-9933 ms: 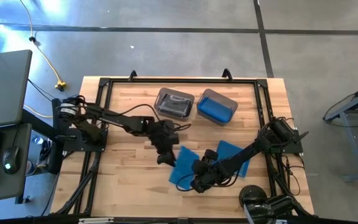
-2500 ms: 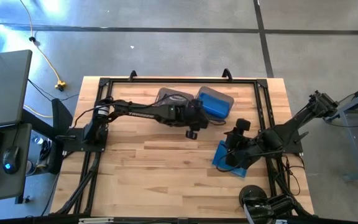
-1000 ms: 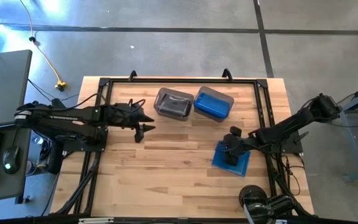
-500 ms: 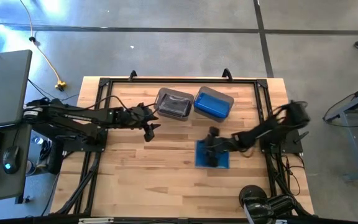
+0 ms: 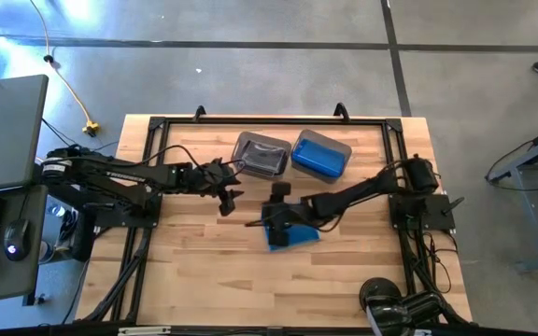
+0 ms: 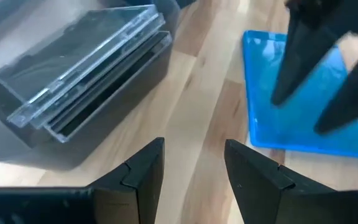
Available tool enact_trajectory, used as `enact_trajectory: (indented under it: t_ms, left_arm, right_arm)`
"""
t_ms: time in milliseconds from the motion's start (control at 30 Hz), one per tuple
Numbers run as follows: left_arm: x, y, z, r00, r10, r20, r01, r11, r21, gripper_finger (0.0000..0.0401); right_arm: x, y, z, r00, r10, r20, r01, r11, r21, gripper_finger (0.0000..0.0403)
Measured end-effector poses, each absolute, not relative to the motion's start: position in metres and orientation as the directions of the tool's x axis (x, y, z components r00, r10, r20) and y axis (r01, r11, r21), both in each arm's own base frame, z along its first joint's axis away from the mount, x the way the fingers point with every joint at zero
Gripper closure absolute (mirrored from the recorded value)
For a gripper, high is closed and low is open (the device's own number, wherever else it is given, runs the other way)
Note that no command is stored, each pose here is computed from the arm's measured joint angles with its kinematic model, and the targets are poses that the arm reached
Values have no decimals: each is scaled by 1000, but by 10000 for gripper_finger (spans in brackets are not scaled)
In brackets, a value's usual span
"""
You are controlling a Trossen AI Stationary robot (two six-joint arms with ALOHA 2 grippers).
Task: Pick & place jewel cases by type
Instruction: Put the blue CD case into the right black bin
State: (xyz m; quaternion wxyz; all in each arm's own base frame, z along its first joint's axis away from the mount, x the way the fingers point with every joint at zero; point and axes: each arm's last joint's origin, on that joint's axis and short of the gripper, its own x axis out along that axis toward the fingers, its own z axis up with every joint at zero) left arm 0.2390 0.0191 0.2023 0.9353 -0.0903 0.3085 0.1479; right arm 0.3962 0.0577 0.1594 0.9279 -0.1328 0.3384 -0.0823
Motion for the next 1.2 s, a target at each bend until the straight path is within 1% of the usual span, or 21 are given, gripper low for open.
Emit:
enact_trajectory:
  t_ms: [100, 200, 300, 433, 567, 633, 767, 933, 1067, 1200]
  left_arm:
    - [239, 18, 202, 773, 186, -607, -311, 944, -108, 234]
    - [240, 17, 202, 784, 135, -605, -296, 939, -174, 234]
    - [242, 16, 199, 778, 105, -619, -295, 932, -211, 234]
    - [248, 16, 190, 764, 104, -637, -299, 932, -206, 234]
    - [261, 17, 183, 796, 106, -596, -288, 932, -219, 234]
    - [267, 17, 177, 806, 106, -583, -284, 933, -223, 234]
    - [280, 18, 173, 853, 96, -512, -254, 935, -248, 234]
    - [297, 16, 165, 860, 10, -511, -184, 939, -290, 234]
    - [315, 18, 157, 846, 14, -533, -196, 938, -287, 234]
    - [335, 19, 152, 840, 25, -543, -209, 937, -280, 234]
  right_arm:
    - [389, 62, 176, 648, -249, -720, 68, 960, -271, 192]
    - [376, 71, 173, 535, -248, -808, 104, 968, -228, 193]
    - [363, 88, 170, 467, -245, -850, 98, 969, -225, 198]
    - [343, 112, 163, 385, -240, -891, 141, 970, -200, 203]
    - [324, 131, 151, 346, -238, -908, 190, 965, -180, 201]
    - [315, 137, 144, 326, -243, -914, 197, 963, -186, 201]
    - [301, 147, 136, 309, -274, -911, 224, 952, -211, 201]
    - [288, 155, 133, 272, -296, -916, 342, 919, -195, 201]
    - [285, 162, 133, 279, -278, -919, 437, 889, -136, 202]
    - [279, 168, 133, 273, -285, -919, 466, 875, -133, 202]
